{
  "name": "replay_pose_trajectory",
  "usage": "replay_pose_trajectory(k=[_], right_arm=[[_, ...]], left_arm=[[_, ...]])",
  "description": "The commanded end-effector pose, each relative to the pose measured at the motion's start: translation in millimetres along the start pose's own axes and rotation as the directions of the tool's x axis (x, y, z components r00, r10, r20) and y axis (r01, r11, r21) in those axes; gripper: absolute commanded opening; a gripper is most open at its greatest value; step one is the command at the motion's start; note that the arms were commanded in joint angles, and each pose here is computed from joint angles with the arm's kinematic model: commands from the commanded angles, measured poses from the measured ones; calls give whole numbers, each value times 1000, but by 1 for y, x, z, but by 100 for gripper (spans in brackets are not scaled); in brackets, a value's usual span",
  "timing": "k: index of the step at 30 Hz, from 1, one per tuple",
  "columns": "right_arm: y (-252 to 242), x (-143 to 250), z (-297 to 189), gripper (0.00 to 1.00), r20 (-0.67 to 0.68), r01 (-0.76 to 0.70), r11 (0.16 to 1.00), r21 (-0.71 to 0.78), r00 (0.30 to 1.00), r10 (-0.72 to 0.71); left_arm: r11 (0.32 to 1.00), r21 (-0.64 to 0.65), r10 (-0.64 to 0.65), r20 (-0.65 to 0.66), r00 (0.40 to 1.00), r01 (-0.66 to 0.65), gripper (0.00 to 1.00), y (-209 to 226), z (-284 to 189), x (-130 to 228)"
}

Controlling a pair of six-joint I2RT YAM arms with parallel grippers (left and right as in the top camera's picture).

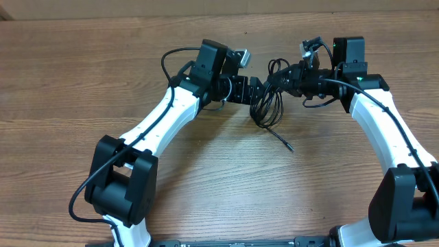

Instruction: Untangle cables

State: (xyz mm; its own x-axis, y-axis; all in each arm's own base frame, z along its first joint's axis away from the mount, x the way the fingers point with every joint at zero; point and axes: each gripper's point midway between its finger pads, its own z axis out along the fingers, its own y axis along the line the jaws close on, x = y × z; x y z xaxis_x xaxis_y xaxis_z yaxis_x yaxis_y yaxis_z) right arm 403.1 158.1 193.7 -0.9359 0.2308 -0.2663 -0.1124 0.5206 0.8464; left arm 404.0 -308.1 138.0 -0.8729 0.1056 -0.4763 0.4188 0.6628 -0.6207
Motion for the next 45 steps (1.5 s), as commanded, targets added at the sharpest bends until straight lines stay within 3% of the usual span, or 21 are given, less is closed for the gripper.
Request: replay_pose_trajectory(k=[1,5,9,10,14,21,23,29,34,40,45], right_arm=[[21,1,-4,4,-13,57,995,-78,998,-58],[34,0,-7,4,-19,85,986,-143,996,-89],[60,-4,-22,4,-30,99,948,-303,993,-113],[68,-7,-28,4,-30,100,933,-346,993,-118],[87,-28,-59,4,7,123,888,-443,991,-134],[83,-70,-110,4,186,231,879,-417,968,-167],[74,-78,-122,4,214,207,893,-400,968,-129],[40,-96,-155,4,206,-85,909,-408,962,182],[10,-114,-181,4,361,-29,943,-333,919,156],[-3,-97,-153,27,338,51,967,-250,940,38],[-22,-78,-117,43,282,-4,989,-148,958,46]], left_arm=[[999,-35,-14,-30,999,13,73,10,16,10],[998,-51,-52,-94,994,47,41,24,32,29],[995,-65,-90,-153,984,81,8,34,42,47],[995,-67,-87,-159,983,77,4,35,42,48],[996,-78,-53,-170,984,41,4,39,42,51],[981,-191,-61,-188,980,25,4,66,33,57],[980,-199,-51,-193,980,12,4,74,27,56],[964,-248,-134,-135,982,98,4,109,-5,40],[965,-192,-187,-30,982,178,4,118,-49,10],[974,-184,-120,69,990,131,4,99,-92,-17],[976,-201,-55,144,988,84,4,78,-121,-33]])
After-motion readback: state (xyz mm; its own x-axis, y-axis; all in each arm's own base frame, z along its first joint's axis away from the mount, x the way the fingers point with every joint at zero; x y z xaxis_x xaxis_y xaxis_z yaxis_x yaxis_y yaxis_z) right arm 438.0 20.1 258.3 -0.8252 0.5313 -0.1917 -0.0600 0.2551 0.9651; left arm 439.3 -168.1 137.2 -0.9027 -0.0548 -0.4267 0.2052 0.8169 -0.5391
